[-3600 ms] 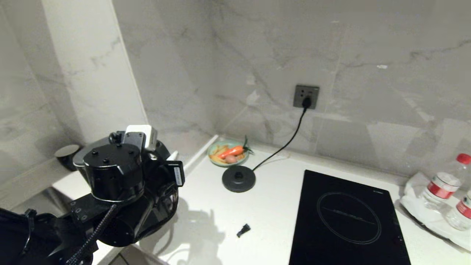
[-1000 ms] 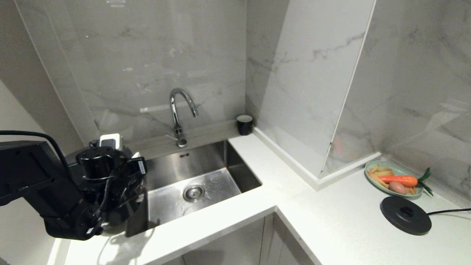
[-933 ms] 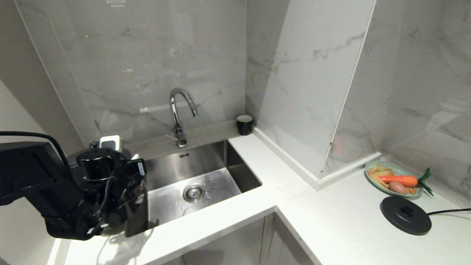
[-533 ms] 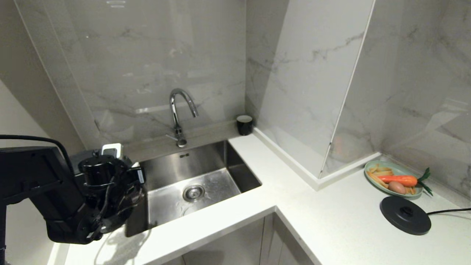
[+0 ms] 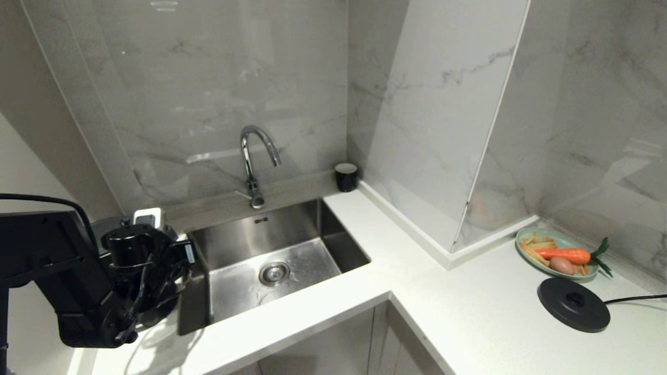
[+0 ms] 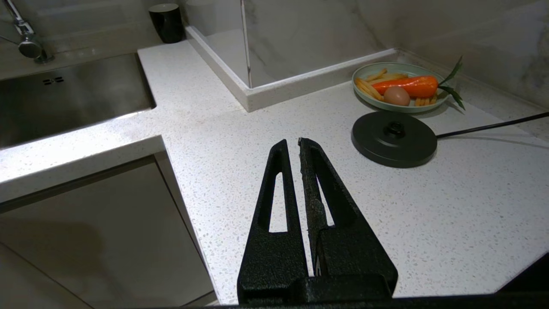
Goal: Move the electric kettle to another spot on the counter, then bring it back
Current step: Place it by the sink
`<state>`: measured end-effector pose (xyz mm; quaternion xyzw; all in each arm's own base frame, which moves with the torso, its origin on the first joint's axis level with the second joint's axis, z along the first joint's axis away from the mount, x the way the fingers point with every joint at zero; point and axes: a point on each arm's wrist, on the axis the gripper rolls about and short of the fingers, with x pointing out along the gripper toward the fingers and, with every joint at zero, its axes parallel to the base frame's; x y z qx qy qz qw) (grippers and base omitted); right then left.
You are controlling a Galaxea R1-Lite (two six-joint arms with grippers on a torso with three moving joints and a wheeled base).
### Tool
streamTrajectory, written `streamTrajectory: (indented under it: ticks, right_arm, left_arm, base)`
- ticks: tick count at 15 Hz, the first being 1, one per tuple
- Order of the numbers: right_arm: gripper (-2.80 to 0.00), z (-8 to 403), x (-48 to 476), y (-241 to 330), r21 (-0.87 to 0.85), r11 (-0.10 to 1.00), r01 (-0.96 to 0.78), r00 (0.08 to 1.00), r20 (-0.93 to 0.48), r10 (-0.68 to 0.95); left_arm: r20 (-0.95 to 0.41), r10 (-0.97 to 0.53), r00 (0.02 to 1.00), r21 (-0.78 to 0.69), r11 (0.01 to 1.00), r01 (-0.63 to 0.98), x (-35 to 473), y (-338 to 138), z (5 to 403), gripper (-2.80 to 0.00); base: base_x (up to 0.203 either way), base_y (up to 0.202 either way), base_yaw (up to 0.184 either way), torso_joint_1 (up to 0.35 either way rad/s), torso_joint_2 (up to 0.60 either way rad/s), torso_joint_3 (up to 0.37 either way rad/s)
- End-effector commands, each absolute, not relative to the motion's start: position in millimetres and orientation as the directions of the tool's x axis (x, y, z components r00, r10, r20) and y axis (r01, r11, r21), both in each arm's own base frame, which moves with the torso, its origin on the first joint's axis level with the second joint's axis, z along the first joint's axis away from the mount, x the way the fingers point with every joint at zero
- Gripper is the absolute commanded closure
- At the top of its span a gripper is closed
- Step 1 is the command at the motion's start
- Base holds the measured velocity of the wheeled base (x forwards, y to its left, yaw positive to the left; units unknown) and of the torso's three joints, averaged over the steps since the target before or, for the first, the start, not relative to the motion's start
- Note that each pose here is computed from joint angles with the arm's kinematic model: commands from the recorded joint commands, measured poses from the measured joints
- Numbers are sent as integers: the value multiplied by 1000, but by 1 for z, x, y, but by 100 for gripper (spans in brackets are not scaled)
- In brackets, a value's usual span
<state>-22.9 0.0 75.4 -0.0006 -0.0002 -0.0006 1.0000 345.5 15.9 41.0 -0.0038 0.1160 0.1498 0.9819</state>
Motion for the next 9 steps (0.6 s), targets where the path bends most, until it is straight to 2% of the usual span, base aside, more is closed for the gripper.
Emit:
streamTrajectory:
  ticks: [1,4,5,9]
  right_arm:
    - [0,75,-23,0,-2,1000,2,1000,0,-2]
    - [0,75,-23,0,-2,1000,2,1000,0,-2]
    - [0,75,-23,0,-2,1000,2,1000,0,-2]
    - [0,75,-23,0,-2,1000,2,1000,0,-2]
  left_arm:
    - [-227,305,925,27,951,-307,345,20,41,0]
    - [-236,304,923,28,952,-306,345,20,39,0]
    - [-235,303,924,27,952,-305,345,20,39,-280]
    - [-231,285,930,28,958,-287,341,13,43,-280]
  base:
    - [0,0,0,0,0,0]
    - [0,0,0,0,0,0]
    - [0,0,0,0,0,0]
    - [0,0,0,0,0,0]
